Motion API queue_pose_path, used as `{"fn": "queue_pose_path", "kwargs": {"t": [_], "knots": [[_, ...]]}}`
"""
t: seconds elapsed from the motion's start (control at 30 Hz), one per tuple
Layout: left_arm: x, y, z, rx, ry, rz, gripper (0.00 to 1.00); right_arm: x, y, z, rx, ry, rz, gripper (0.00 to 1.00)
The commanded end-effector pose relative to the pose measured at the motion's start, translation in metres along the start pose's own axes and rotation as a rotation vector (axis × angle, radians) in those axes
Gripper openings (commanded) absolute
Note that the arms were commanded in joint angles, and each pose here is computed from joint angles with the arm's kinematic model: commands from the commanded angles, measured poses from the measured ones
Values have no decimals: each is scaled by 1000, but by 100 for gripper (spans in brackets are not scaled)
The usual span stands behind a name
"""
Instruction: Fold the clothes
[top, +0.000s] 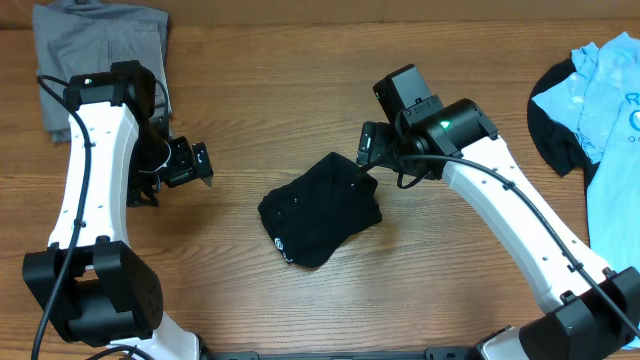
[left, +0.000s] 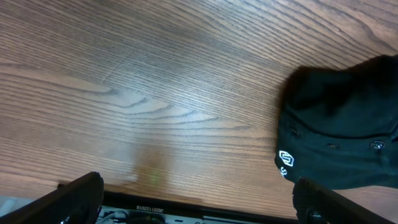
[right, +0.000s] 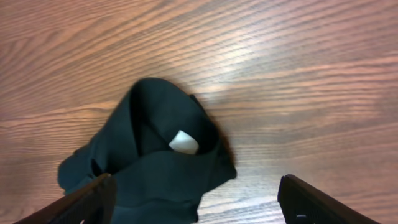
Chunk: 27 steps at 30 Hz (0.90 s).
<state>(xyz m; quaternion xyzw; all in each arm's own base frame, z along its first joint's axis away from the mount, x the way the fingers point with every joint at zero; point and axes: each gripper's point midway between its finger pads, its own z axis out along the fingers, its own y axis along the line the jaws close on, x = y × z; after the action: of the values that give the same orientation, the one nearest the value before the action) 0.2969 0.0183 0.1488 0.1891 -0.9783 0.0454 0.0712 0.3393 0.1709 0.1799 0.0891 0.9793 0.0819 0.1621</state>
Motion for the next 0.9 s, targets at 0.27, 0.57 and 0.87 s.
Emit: {"fn": "queue_pose_path", "kwargs": {"t": [0.27, 0.57, 0.87], "knots": [[1, -3, -5, 14, -20, 16, 100, 22, 59, 21, -328, 159, -249, 50], [0, -3, -5, 14, -23, 17, 100, 82, 105, 71, -536, 407, -356, 10], [0, -3, -5, 14, -23, 17, 100, 108, 89, 142, -494, 544, -375, 12]]}}
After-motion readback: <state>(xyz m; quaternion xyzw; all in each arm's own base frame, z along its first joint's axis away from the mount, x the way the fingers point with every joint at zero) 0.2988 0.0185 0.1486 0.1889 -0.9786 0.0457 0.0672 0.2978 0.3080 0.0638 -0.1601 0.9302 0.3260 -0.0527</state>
